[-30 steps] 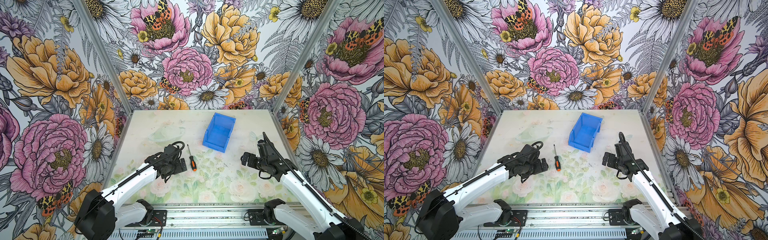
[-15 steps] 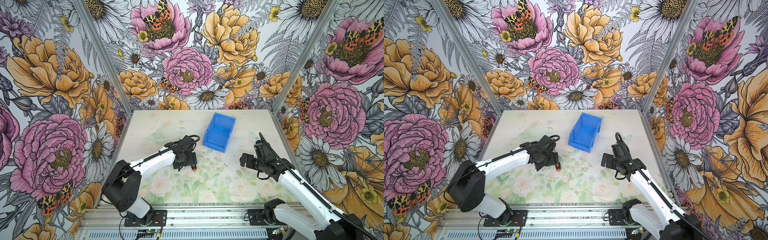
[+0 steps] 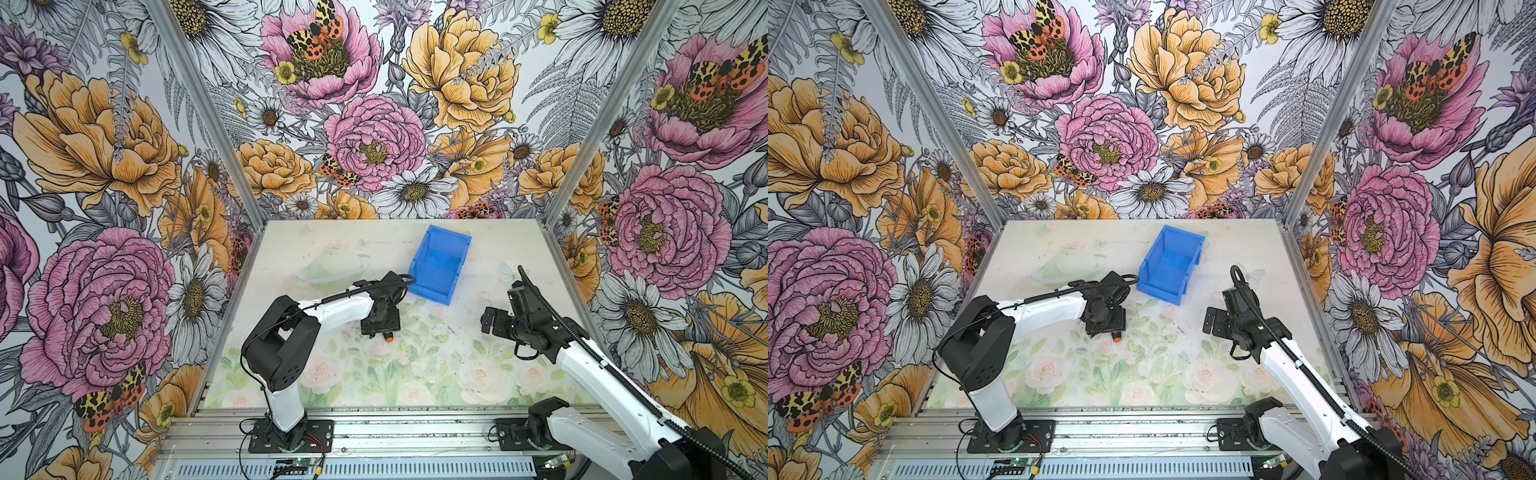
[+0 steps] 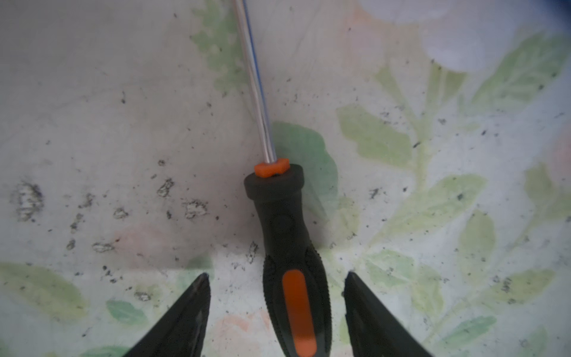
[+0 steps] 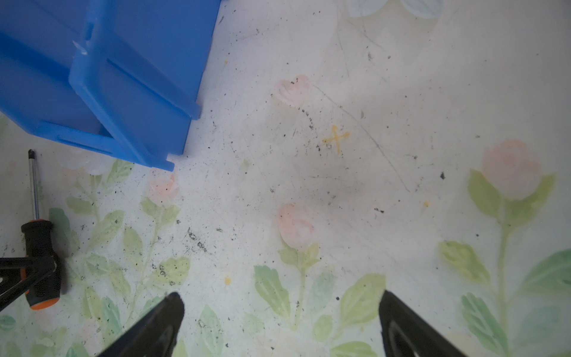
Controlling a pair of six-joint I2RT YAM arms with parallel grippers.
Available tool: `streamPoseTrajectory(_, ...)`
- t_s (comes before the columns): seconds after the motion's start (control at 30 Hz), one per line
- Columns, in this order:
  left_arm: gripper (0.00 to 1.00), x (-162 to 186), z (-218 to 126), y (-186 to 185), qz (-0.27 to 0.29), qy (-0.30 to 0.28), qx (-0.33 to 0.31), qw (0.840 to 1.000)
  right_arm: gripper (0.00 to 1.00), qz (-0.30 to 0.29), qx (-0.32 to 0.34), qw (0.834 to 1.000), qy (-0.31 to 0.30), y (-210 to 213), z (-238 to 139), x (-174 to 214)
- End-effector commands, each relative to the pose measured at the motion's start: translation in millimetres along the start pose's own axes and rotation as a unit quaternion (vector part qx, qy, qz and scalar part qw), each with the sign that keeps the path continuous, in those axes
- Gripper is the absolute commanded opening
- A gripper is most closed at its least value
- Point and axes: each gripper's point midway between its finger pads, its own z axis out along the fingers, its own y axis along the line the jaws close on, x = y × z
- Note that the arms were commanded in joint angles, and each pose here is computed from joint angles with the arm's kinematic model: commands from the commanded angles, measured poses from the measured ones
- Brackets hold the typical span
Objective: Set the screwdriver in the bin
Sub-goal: 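Lower the left gripper and close it on the black-orange screwdriver handle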
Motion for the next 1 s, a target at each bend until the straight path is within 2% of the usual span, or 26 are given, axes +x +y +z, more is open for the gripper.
streamPoseTrajectory(0.0, 0.63, -9, 0, -4, 0.008, -0.018, -0.008, 1.000, 0.99, 0.000, 0.005, 1.000, -0.016, 2, 1, -9)
streamPoseTrajectory(0.2, 0.49, -5, 5, 1, 0.010, -0.018, -0.021, 1.000, 0.99, -0.001, 0.002, 1.000, -0.022, 6, 2, -17)
streamPoseTrajectory(0.4, 0.30, -2, 6, 5, 0.009, -0.016, -0.025, 1.000, 1.00, -0.001, 0.002, 1.000, -0.023, 7, 3, -17)
streamPoseTrajectory(0.63, 0.14, -8, -18, 10, -0.003, -0.046, -0.012, 0.999, 1.00, -0.005, -0.003, 0.999, -0.033, 10, 0, -24)
streamPoseTrajectory(0.97, 0.09, -32, -75, 18, -0.017, -0.112, 0.037, 0.993, 0.99, -0.022, -0.083, 0.991, -0.101, 36, -24, -46)
